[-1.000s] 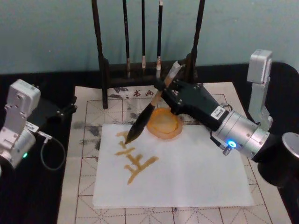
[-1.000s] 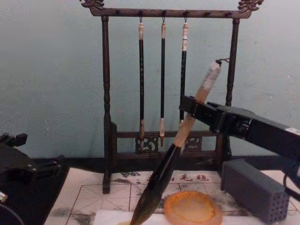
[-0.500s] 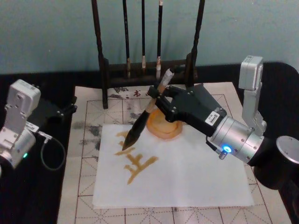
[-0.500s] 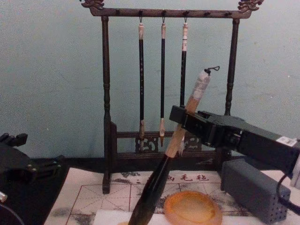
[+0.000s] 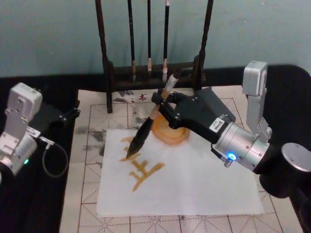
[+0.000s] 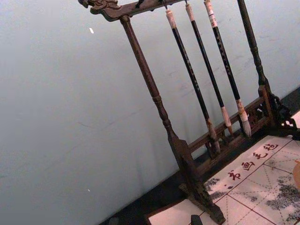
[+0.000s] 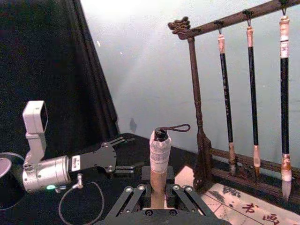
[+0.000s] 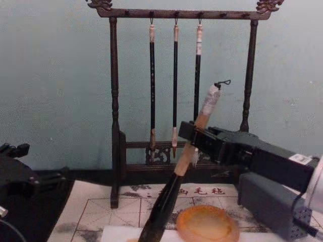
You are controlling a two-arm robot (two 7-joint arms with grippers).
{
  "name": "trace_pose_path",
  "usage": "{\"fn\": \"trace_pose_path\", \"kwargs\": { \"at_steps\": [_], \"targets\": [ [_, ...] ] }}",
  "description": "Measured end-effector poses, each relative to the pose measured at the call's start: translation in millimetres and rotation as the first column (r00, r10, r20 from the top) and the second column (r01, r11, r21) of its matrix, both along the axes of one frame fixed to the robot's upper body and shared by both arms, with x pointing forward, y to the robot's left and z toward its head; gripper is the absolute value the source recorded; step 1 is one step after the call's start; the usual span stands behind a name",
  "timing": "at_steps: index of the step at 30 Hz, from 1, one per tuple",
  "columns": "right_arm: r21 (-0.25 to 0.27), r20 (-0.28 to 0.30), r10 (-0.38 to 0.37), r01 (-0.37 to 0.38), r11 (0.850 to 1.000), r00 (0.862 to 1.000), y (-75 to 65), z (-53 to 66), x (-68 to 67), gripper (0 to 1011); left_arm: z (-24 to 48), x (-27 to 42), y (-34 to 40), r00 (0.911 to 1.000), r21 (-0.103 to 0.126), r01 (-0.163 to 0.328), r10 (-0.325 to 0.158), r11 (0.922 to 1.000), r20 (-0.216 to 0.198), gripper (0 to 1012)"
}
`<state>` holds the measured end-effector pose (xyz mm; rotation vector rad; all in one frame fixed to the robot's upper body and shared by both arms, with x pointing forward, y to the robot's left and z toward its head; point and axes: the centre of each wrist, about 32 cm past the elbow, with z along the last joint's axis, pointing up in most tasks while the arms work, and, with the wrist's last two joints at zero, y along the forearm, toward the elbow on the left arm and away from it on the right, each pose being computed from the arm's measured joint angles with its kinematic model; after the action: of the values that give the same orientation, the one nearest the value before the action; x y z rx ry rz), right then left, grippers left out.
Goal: Pick up the brush from the inkstone, write on the paper, then place the brush back to its original position.
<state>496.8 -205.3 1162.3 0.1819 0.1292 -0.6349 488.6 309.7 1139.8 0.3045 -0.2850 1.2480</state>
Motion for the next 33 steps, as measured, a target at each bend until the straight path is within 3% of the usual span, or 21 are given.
{"fn": "trace_pose_path", "kwargs": {
  "at_steps": [33],
  "targets": [
    [-0.003, -0.009, -0.017, 0.017, 1.0, 1.0, 7.9, -3.4, 5.7, 185, 0.0, 0.0, 0.0, 1.0, 0.0, 0.0, 0.0, 1.0, 0.0, 1001]
  ]
}}
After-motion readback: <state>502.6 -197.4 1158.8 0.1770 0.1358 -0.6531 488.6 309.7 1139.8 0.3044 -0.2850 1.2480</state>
